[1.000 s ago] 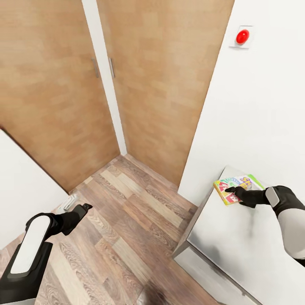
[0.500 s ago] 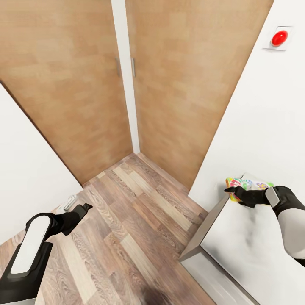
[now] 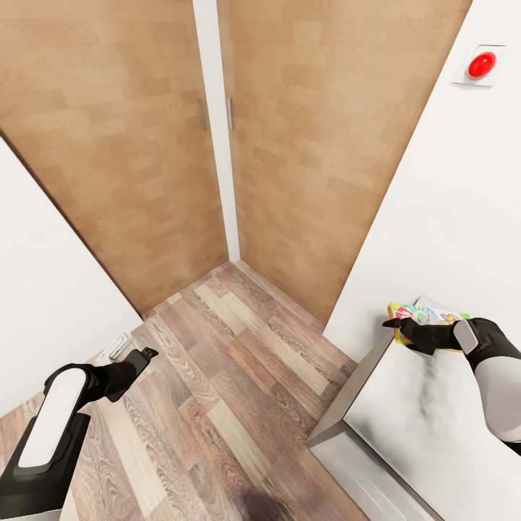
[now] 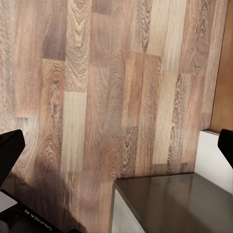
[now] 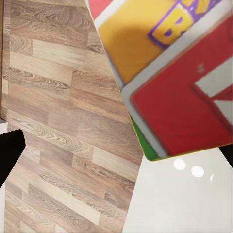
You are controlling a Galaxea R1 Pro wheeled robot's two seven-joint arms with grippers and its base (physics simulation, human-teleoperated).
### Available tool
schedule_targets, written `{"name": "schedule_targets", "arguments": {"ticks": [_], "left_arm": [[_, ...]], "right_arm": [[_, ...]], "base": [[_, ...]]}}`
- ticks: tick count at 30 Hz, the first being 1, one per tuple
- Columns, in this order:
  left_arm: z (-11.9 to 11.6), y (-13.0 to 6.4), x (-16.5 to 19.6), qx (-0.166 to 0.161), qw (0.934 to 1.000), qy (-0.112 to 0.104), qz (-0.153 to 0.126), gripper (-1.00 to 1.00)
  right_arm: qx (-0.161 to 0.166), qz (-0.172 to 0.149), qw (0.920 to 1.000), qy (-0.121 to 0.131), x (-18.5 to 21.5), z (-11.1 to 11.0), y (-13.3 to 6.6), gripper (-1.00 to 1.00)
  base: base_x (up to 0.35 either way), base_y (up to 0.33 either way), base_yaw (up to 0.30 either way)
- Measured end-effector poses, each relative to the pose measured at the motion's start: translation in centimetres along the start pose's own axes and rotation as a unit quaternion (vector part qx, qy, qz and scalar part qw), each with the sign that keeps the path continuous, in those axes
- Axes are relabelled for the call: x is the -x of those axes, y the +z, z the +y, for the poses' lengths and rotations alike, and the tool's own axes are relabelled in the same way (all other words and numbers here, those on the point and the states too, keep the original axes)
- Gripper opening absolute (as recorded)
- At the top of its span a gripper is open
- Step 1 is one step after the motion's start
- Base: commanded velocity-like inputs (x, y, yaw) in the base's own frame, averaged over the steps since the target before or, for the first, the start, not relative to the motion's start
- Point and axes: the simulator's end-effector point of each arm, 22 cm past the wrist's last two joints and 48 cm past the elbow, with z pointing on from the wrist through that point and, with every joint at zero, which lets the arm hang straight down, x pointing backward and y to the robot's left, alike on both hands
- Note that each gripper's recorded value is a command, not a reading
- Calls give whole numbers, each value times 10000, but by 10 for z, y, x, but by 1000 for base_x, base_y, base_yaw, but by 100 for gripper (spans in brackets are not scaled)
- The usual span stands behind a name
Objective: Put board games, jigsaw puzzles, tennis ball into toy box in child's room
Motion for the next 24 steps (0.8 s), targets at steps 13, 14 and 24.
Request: {"name": "schedule_targets", "arguments": {"ticks": [13,14,24], "left_arm": [[0,-1,0,-7,10000,0,-2,100],[0,-1,0,-7,10000,0,-2,100],[-1,0,-1,-8,10000,2,7,100]], "right_arm": [[13,-54,10000,2,1,-1,0,100],[0,-58,10000,-10,1,-1,0,100],[-74,-465,9986,-224,20,-5,0,100]], "base": [[0,0,2],[0,0,0],[0,0,0]]}}
